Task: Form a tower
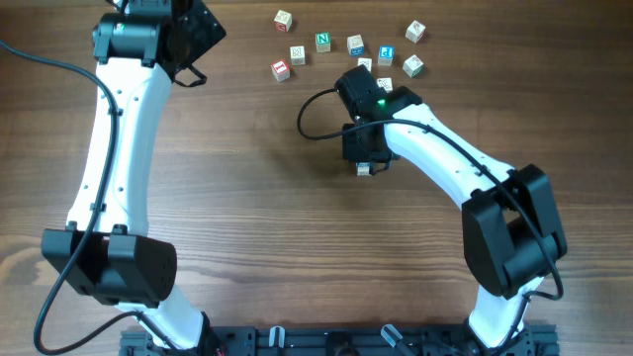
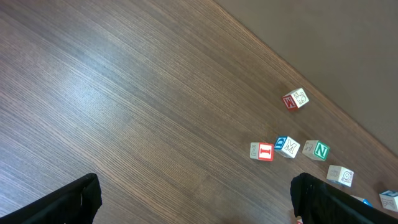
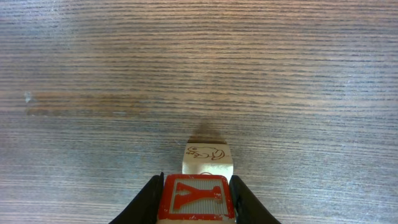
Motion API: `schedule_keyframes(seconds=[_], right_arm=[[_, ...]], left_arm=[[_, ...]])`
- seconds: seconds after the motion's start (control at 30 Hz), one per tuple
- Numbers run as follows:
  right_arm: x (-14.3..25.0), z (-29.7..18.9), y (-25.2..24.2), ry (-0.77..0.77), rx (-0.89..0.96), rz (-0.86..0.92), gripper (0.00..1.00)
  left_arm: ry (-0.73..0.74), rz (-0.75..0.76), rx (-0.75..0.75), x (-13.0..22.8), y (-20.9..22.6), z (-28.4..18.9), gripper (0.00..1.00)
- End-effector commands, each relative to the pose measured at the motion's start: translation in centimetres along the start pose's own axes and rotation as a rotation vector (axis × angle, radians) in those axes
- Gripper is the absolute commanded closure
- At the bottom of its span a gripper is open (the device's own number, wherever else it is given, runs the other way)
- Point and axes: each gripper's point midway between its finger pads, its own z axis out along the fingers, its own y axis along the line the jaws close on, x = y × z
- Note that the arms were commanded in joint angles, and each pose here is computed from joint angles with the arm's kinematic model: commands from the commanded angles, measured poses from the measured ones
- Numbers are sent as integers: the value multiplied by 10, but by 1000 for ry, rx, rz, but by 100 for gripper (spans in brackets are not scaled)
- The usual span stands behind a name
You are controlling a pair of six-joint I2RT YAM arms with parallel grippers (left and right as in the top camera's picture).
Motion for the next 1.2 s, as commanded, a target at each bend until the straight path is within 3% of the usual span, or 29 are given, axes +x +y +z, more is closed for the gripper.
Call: schedule_keyframes(seconds=[0.0,1.07,1.17], right_arm=[[-2,11,-9,16,32,-7,96],[10,24,-9,54,1,-5,95],[9,24,-8,51,-3,-5,83]], left_arm=[[-8,-12,-11,-3,3,2,0],[-8,-12,-11,-3,3,2,0],[-8,-12,-11,-3,3,2,0]])
